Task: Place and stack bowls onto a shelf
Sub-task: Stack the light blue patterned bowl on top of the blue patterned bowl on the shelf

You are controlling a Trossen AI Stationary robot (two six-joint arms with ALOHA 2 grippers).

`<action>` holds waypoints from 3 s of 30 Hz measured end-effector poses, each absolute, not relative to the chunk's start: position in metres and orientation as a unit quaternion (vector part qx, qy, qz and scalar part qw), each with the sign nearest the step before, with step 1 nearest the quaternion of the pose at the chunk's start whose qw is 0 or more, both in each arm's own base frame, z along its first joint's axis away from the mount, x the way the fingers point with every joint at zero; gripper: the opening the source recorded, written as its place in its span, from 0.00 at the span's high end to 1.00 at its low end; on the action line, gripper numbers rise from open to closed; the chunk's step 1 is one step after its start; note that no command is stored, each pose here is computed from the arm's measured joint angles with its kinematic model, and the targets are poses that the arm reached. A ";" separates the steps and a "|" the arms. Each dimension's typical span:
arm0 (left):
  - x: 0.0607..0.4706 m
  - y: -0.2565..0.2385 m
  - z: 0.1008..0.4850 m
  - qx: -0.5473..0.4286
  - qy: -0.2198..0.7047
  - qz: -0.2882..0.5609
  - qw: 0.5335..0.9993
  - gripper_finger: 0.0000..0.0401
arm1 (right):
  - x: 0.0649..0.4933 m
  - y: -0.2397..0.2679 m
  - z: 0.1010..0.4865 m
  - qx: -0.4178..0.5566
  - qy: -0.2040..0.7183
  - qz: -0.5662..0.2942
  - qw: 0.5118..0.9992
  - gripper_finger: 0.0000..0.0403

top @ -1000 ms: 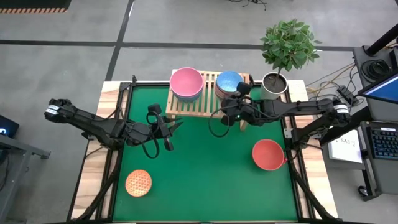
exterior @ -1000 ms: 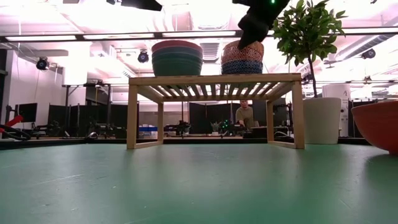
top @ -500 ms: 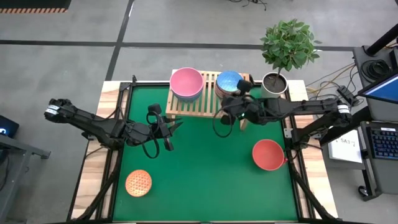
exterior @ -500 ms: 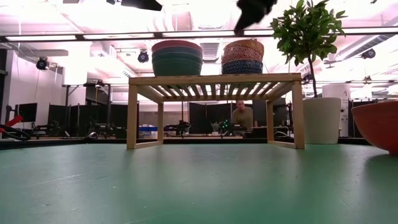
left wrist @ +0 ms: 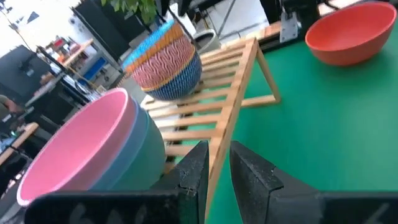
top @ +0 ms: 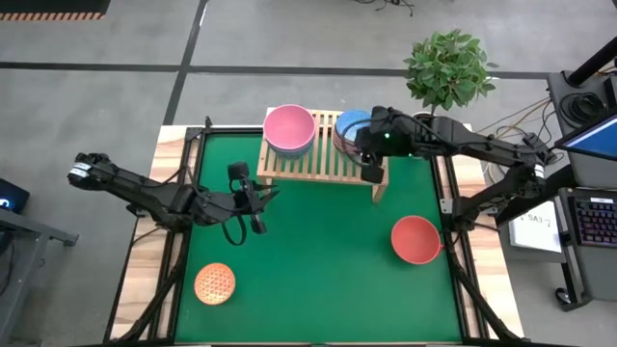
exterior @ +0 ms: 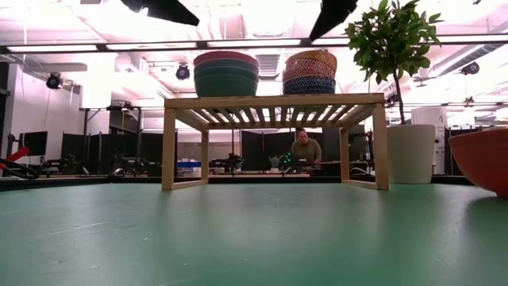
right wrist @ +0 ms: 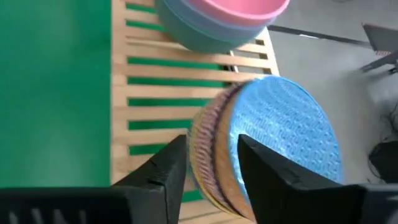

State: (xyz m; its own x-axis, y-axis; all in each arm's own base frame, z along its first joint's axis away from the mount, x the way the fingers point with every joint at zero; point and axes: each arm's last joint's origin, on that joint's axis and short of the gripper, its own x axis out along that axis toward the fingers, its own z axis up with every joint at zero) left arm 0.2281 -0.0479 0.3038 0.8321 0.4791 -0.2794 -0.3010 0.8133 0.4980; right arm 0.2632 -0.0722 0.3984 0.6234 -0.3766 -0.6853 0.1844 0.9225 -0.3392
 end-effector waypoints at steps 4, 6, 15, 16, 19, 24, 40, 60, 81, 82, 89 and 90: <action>0.222 -0.046 0.299 0.216 0.231 0.209 0.925 0.88 | 0.259 -0.084 0.396 -0.128 0.409 -0.135 0.893 0.62; 0.219 -0.044 0.298 0.214 0.239 0.221 0.921 0.88 | 0.257 -0.090 0.399 -0.124 0.397 -0.127 0.900 0.61; 0.220 -0.013 0.321 0.247 0.190 0.266 0.912 0.88 | 0.247 -0.114 0.395 -0.080 0.372 -0.081 0.921 0.60; 0.220 -0.011 0.322 0.249 0.185 0.247 0.918 0.88 | 0.246 -0.115 0.393 -0.074 0.372 -0.074 0.922 0.60; 0.221 -0.006 0.323 0.249 0.178 0.215 0.927 0.88 | 0.245 -0.118 0.391 -0.068 0.375 -0.078 0.921 0.61; 0.224 0.002 0.325 0.243 0.161 0.189 0.938 0.88 | 0.246 -0.119 0.388 -0.065 0.374 -0.081 0.922 0.64; 0.231 0.007 0.329 0.274 0.138 0.183 0.934 0.88 | 0.250 -0.121 0.375 -0.087 0.378 -0.076 0.919 0.97; 0.233 0.019 0.333 0.294 0.123 0.200 0.927 0.88 | 0.247 -0.116 0.409 -0.123 0.317 -0.081 0.937 0.97; 0.232 0.019 0.330 0.297 0.139 0.194 0.925 0.88 | 0.259 -0.098 0.406 -0.097 0.310 -0.048 0.944 0.97; 0.232 0.019 0.330 0.297 0.139 0.194 0.925 0.88 | 0.260 -0.098 0.406 -0.097 0.310 -0.047 0.945 0.97; 0.232 0.019 0.329 0.298 0.144 0.193 0.924 0.88 | 0.260 -0.098 0.405 -0.089 0.310 -0.050 0.945 0.97; 0.232 0.019 0.329 0.298 0.144 0.192 0.924 0.88 | 0.260 -0.098 0.405 -0.089 0.309 -0.050 0.946 0.97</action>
